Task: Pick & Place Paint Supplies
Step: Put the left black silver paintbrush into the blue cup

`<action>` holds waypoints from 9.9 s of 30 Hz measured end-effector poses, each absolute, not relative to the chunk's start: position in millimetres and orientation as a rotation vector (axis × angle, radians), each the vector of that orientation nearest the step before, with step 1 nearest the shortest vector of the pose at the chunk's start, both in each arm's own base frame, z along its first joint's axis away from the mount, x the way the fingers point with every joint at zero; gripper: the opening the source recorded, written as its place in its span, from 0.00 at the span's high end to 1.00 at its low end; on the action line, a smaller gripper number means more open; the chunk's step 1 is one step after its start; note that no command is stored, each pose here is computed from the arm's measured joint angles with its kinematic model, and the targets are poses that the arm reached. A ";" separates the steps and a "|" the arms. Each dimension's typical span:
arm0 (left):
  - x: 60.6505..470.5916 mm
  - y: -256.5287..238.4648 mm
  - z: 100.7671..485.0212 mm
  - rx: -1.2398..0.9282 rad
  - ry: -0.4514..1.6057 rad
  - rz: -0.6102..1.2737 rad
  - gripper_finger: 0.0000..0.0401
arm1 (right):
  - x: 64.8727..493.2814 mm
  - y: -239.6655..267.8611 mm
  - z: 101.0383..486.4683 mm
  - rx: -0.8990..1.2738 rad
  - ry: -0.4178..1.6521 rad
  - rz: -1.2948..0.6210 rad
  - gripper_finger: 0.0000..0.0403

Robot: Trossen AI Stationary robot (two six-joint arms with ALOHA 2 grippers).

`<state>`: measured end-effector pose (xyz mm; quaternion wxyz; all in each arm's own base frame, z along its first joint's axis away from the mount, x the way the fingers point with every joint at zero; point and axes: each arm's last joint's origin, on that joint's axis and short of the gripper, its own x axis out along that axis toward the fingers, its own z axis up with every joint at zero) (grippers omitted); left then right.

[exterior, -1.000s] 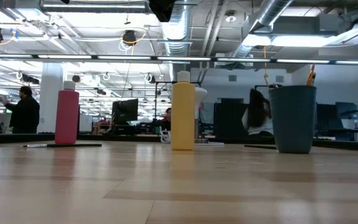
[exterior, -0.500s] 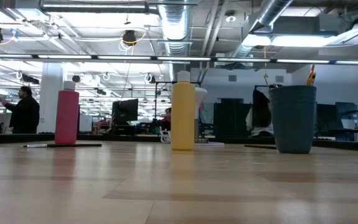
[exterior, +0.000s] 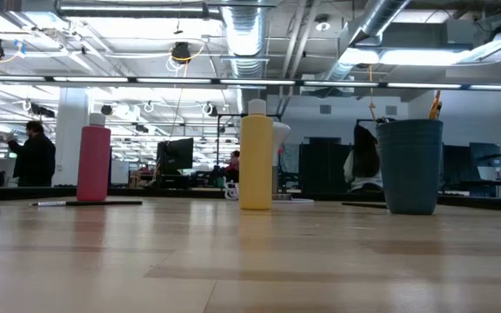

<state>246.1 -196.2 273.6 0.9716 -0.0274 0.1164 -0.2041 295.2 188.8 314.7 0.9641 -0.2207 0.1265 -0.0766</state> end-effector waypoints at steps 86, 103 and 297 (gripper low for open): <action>137.5 -23.8 113.8 -0.358 1.208 0.552 0.57 | 335.3 -11.4 272.9 -0.235 0.230 0.140 0.87; 135.2 -26.5 113.9 -0.406 1.200 0.570 0.92 | 335.2 -11.0 272.7 -0.233 0.232 0.141 0.87; 244.0 -40.4 218.5 0.006 -0.096 -0.029 1.00 | 344.5 29.9 275.5 -0.095 -0.340 0.190 0.98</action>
